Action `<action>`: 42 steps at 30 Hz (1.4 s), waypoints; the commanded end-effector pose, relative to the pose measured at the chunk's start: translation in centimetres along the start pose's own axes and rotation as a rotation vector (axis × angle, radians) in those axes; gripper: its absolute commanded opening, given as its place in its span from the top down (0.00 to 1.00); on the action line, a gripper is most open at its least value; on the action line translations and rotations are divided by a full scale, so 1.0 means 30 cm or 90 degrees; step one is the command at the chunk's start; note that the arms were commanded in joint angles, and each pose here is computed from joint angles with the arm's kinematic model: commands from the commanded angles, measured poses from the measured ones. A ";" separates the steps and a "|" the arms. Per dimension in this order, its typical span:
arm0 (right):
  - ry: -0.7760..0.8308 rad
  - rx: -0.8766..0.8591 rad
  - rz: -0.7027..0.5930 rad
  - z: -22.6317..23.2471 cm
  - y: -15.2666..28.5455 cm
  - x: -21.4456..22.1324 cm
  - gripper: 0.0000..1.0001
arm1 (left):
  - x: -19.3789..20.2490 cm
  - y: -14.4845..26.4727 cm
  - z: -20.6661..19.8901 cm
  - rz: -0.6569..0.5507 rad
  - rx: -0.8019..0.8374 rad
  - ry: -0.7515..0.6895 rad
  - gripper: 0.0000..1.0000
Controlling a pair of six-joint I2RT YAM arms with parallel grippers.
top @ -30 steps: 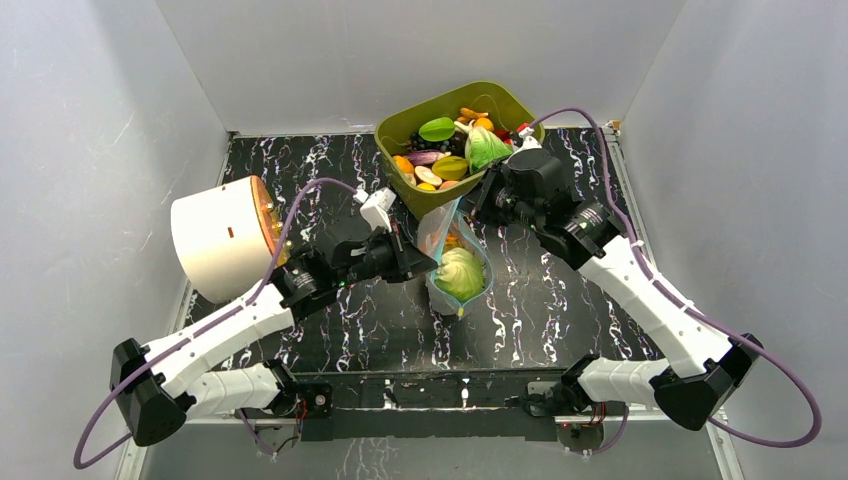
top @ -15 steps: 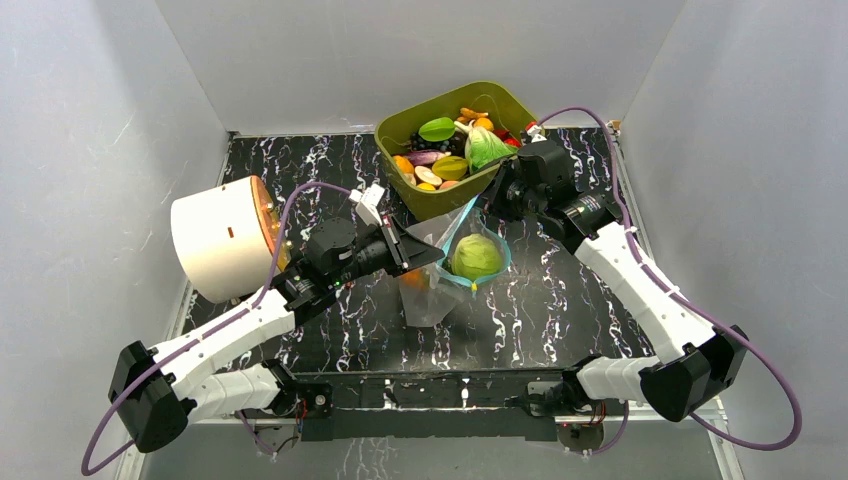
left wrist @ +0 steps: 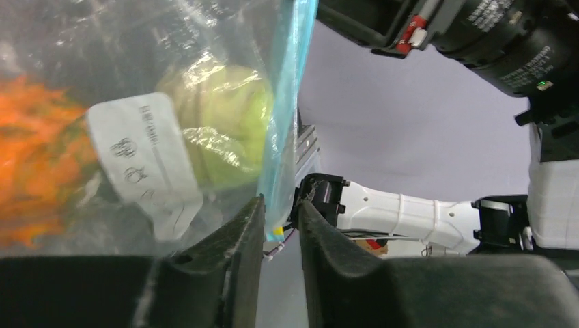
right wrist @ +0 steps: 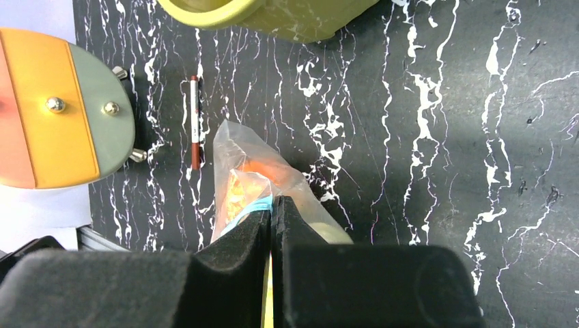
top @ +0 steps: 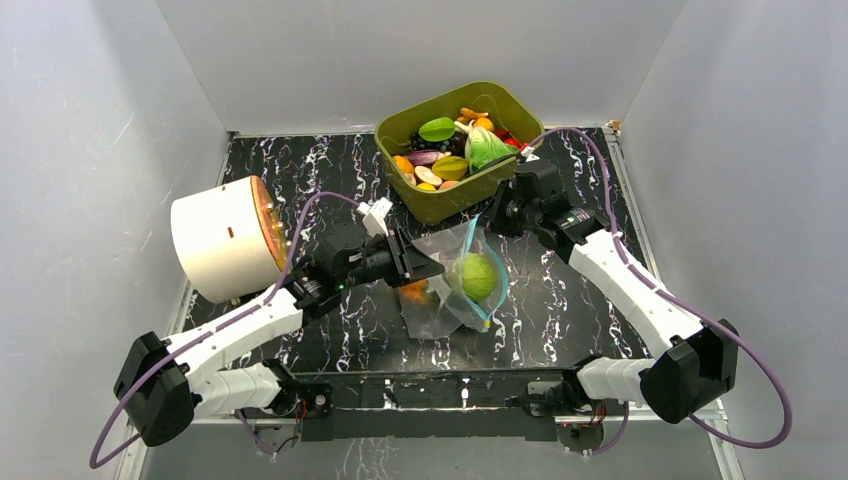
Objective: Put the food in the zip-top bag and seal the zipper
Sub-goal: Adjust the zipper food storage bag at the center of the board.
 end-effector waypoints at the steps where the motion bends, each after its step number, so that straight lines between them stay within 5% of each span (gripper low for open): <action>1: 0.008 -0.045 -0.088 0.046 0.029 -0.112 1.00 | -0.030 0.029 -0.035 -0.010 -0.033 -0.100 0.64; 5: -0.012 -0.067 -0.088 0.065 0.034 -0.118 1.00 | -0.070 0.046 -0.040 -0.012 -0.120 -0.213 0.45; 11: -0.040 -0.082 -0.094 0.079 0.033 -0.125 1.00 | -0.083 0.002 -0.072 0.034 -0.201 -0.335 0.41; 28: -0.059 -0.083 -0.107 0.079 0.040 -0.126 1.00 | -0.048 -0.171 -0.060 -0.015 -0.298 -0.352 0.33; 37: -0.062 -0.087 -0.105 0.075 0.032 -0.113 1.00 | -0.070 -0.210 -0.042 -0.036 -0.339 -0.365 0.45; 42: -0.061 -0.084 -0.103 0.071 0.021 -0.110 1.00 | -0.063 -0.222 -0.062 -0.025 -0.322 -0.358 0.74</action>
Point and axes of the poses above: each gripper's point midway between its finger pads, its own y axis back along the fingers, its own z axis along the line the jaws close on, x = y × z, the point moved 6 cm from there along y, back along the fingers, and after that the axes turned 12 degrees about y, right-handed, at the moved point
